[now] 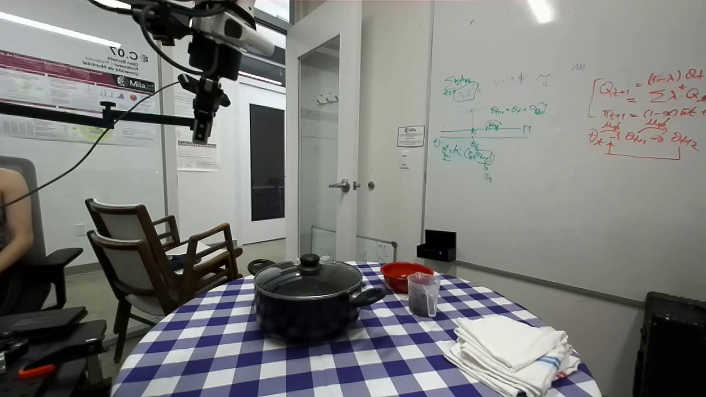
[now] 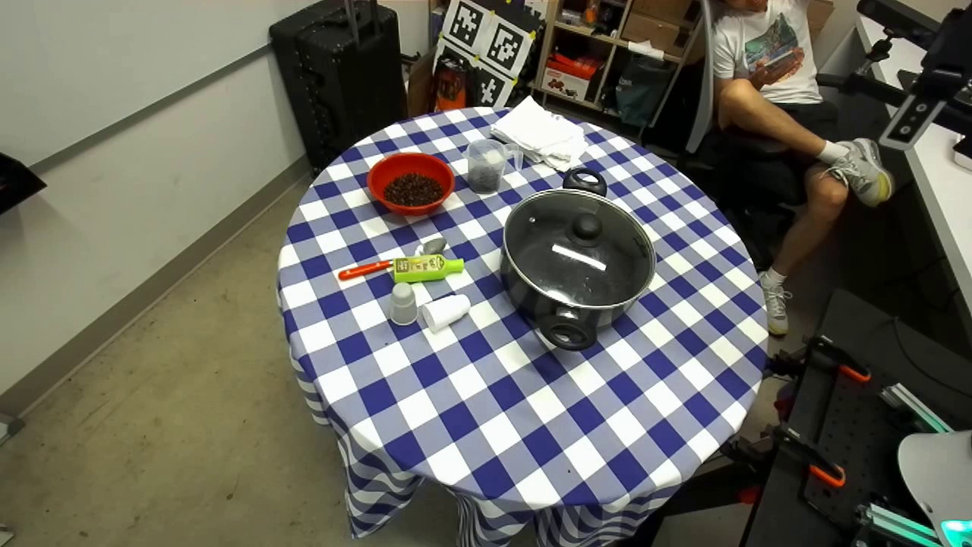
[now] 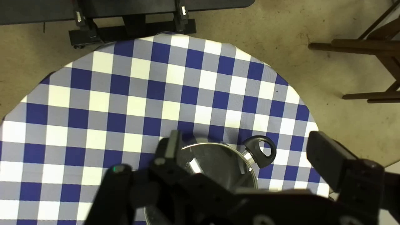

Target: Pick up the lid and put it on the table

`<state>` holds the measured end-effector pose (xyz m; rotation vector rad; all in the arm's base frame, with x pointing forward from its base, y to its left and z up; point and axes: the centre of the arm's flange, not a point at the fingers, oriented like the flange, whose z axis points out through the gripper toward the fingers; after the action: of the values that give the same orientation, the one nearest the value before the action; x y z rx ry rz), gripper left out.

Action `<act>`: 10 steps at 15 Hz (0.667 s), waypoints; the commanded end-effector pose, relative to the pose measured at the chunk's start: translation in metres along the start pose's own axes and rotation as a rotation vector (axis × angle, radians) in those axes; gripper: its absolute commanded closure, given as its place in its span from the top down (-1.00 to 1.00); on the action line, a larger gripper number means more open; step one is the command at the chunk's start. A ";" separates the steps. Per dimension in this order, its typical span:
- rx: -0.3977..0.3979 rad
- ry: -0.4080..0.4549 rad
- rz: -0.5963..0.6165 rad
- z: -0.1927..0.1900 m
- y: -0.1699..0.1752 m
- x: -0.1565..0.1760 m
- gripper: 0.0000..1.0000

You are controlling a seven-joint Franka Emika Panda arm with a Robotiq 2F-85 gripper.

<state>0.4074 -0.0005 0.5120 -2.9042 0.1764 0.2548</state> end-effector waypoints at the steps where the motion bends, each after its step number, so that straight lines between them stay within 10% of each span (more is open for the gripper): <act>1: 0.000 0.000 0.000 0.000 0.000 0.000 1.00; 10: -0.045 0.014 0.010 0.028 -0.004 0.016 1.00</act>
<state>0.4087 0.0015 0.5029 -2.9194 0.1752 0.2625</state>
